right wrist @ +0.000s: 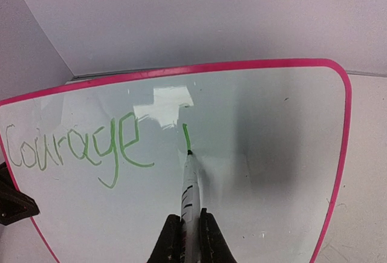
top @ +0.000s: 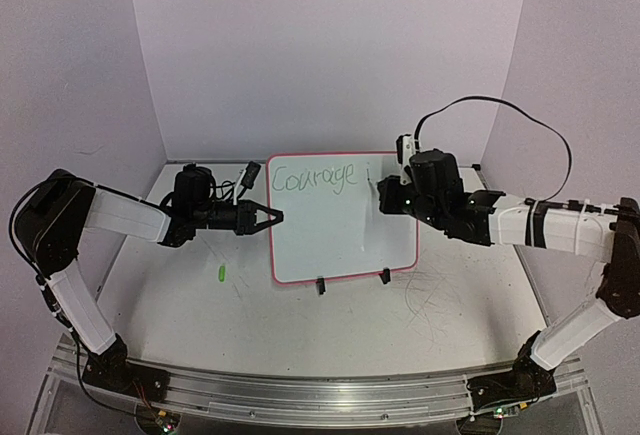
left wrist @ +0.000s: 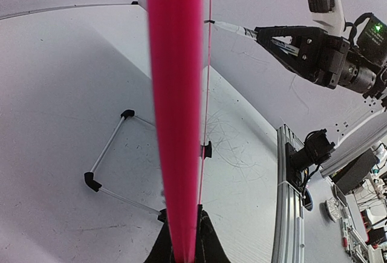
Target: Write a sentence on the whiteboard
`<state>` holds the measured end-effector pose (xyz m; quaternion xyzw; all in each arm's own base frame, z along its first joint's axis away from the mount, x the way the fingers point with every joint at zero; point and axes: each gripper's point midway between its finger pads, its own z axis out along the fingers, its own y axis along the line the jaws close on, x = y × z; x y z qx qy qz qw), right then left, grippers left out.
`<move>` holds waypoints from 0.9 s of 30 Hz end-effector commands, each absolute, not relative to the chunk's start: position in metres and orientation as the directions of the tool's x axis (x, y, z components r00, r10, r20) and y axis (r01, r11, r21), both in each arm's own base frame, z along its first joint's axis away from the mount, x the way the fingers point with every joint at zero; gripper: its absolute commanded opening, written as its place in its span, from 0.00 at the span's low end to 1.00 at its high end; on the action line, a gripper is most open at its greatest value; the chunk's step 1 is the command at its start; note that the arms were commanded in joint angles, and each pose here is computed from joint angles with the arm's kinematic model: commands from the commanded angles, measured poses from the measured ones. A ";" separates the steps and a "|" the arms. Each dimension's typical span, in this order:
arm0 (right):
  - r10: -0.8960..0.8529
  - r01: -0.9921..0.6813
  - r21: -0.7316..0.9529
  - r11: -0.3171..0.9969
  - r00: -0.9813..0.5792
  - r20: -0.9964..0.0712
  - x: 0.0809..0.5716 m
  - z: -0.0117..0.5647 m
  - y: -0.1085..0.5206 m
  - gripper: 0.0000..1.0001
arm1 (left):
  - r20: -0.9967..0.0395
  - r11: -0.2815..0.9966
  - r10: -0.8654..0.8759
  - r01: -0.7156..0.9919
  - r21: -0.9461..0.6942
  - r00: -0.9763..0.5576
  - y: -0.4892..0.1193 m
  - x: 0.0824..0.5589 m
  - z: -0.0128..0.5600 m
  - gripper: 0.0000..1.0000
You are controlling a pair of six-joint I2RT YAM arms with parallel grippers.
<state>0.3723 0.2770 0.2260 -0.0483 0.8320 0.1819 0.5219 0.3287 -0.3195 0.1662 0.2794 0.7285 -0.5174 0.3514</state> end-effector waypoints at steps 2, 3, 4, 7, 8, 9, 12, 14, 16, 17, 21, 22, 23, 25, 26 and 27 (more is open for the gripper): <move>0.117 -0.259 0.265 0.929 -0.475 -0.872 0.363 0.222 0.272 0.00 | -0.785 0.530 0.023 0.673 -0.515 -0.619 -0.294 0.368 0.132 0.00; 0.119 -0.260 0.266 0.928 -0.471 -0.874 0.363 0.224 0.272 0.00 | -0.784 0.530 0.023 0.673 -0.516 -0.620 -0.294 0.368 0.132 0.00; 0.122 -0.261 0.268 0.927 -0.465 -0.877 0.364 0.227 0.272 0.00 | -0.785 0.530 0.023 0.673 -0.516 -0.619 -0.294 0.368 0.132 0.00; 0.140 -0.266 0.274 0.924 -0.433 -0.890 0.366 0.244 0.273 0.00 | -0.783 0.530 0.024 0.672 -0.517 -0.622 -0.294 0.368 0.131 0.00; 0.150 -0.266 0.279 0.923 -0.419 -0.896 0.366 0.251 0.272 0.00 | -0.783 0.530 0.024 0.672 -0.517 -0.621 -0.294 0.368 0.131 0.00; 0.161 -0.267 0.284 0.921 -0.404 -0.900 0.366 0.258 0.271 0.00 | -0.784 0.531 0.024 0.672 -0.516 -0.621 -0.294 0.368 0.131 0.00; 0.175 -0.269 0.287 0.919 -0.375 -0.911 0.369 0.272 0.268 0.00 | -0.784 0.530 0.023 0.673 -0.516 -0.620 -0.294 0.369 0.131 0.00; 0.169 -0.267 0.279 0.922 -0.370 -0.913 0.372 0.273 0.268 0.00 | -0.784 0.529 0.024 0.673 -0.517 -0.620 -0.294 0.369 0.131 0.00; 0.169 -0.264 0.277 0.924 -0.368 -0.914 0.374 0.273 0.267 0.00 | -0.785 0.527 0.023 0.675 -0.516 -0.619 -0.295 0.369 0.132 0.00; 0.169 -0.263 0.277 0.924 -0.368 -0.914 0.375 0.273 0.267 0.00 | -0.785 0.527 0.024 0.675 -0.517 -0.619 -0.295 0.368 0.132 0.00; 0.169 -0.257 0.275 0.926 -0.367 -0.915 0.379 0.273 0.268 0.00 | -0.785 0.528 0.023 0.675 -0.516 -0.619 -0.294 0.368 0.132 0.00; 0.170 -0.253 0.273 0.928 -0.366 -0.915 0.380 0.272 0.268 0.00 | -0.785 0.527 0.024 0.675 -0.517 -0.619 -0.295 0.369 0.132 0.00; 0.170 -0.252 0.273 0.929 -0.366 -0.915 0.381 0.272 0.268 0.00 | -0.785 0.526 0.024 0.676 -0.517 -0.619 -0.295 0.368 0.132 0.00; 0.173 -0.247 0.272 0.930 -0.359 -0.917 0.383 0.273 0.267 0.00 | -0.784 0.525 0.024 0.676 -0.518 -0.620 -0.295 0.368 0.132 0.00; 0.174 -0.246 0.272 0.930 -0.358 -0.918 0.383 0.273 0.267 0.00 | -0.785 0.525 0.024 0.676 -0.517 -0.619 -0.295 0.368 0.133 0.00; 0.174 -0.245 0.271 0.931 -0.354 -0.919 0.383 0.274 0.266 0.00 | -0.785 0.525 0.024 0.676 -0.517 -0.619 -0.294 0.368 0.133 0.00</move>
